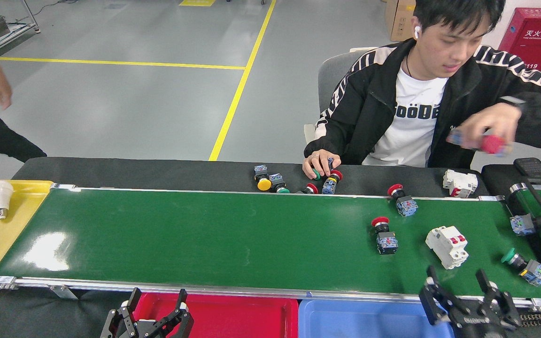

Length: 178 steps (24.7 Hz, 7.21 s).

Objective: Pick switch part from conveyor to tray

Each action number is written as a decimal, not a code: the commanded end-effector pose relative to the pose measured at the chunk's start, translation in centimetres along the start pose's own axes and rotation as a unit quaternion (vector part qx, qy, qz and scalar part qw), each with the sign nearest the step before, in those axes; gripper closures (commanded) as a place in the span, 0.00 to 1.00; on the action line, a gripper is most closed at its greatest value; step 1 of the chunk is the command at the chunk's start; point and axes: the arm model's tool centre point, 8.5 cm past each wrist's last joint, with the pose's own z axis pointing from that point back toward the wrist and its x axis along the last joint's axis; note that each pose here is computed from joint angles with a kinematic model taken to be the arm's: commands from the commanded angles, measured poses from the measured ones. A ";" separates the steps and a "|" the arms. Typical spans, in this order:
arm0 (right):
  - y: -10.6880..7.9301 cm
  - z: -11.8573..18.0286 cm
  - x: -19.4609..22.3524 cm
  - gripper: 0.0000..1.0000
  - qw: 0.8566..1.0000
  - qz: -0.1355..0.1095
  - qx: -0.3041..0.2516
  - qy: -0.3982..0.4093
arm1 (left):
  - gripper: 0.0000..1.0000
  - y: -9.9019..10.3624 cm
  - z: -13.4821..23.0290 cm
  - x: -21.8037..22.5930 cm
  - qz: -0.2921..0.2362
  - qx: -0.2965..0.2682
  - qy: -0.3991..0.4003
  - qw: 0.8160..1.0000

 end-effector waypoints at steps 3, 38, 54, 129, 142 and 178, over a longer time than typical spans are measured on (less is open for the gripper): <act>-0.7 -0.1 0.4 0.02 1.000 -0.008 -0.018 -0.009 | 0.00 1.9 -1.4 -0.2 -0.010 0.034 -0.009 0.999; 0.4 1.2 11.0 0.64 0.912 -0.015 0.070 -0.403 | 0.00 3.9 -4.9 5.6 -0.046 0.040 -0.118 0.991; -2.5 -4.2 6.5 0.07 0.981 -0.064 0.015 -0.180 | 0.00 1.6 -15.3 11.7 -0.101 -0.012 -0.141 0.985; -0.7 -2.7 4.8 0.05 0.996 -0.054 0.009 -0.076 | 0.00 3.2 -19.8 -0.8 -0.062 -0.073 -0.001 0.995; -0.1 -8.5 20.5 0.08 0.988 -0.027 0.057 -0.140 | 0.17 3.1 -25.9 -3.6 -0.085 -0.119 0.041 0.988; -1.1 -7.6 28.6 0.63 0.913 -0.029 0.059 -0.403 | 0.90 2.1 -6.8 -0.4 -0.066 0.026 -0.167 0.983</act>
